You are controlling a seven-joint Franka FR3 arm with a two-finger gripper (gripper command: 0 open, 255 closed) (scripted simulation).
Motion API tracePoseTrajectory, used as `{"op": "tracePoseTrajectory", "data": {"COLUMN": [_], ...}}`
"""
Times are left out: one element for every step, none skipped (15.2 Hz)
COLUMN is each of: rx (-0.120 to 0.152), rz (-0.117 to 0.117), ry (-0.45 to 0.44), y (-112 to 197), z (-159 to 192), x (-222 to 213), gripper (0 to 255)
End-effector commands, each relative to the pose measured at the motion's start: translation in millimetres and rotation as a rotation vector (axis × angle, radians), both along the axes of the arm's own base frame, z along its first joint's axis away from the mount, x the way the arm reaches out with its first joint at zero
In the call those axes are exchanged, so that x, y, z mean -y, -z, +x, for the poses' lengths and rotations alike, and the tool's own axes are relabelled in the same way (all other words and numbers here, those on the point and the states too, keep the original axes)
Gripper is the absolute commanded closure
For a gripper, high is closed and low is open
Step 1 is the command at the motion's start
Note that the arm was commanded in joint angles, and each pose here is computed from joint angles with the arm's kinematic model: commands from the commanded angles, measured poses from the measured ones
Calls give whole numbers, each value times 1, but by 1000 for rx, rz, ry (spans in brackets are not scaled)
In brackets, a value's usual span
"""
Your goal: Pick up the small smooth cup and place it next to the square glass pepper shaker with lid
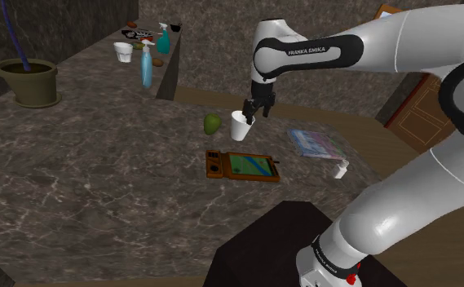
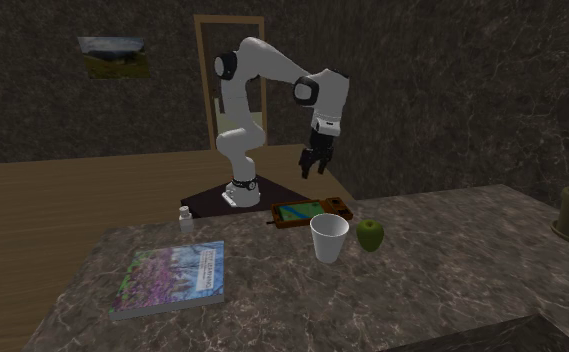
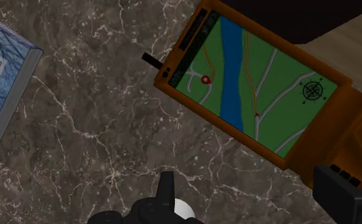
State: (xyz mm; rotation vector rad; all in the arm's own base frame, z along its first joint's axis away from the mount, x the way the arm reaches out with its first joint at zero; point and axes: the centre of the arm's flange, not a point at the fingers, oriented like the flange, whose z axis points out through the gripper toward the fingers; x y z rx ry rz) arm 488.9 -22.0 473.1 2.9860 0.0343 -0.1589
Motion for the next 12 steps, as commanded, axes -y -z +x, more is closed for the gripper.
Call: {"op": "tracePoseTrajectory", "data": {"rx": [-2, -3, -4, -5, -6, -7, -8, -9, -10, -11, -12, -13], "rz": [-10, -14, -19, -23, -28, -32, -37, -41, -46, -51, -55, -58], "ry": [-12, -18, -24, -29, -35, -41, -47, -52, -58, -64, -70, -74], "y": [13, 19, 25, 32, 38, 44, 51, 57, 63, 70, 76, 81], "z": [25, 36, 47, 59, 70, 81, 93, 104, 116, 127, 138, 147], "x": [3, 5, 7, 9, 11, 13, 15, 16, 18, 20, 21, 22], "gripper": [0, 0, 0, 0, 0, 0, 0, 0, 0, 0, 0, 0]}}
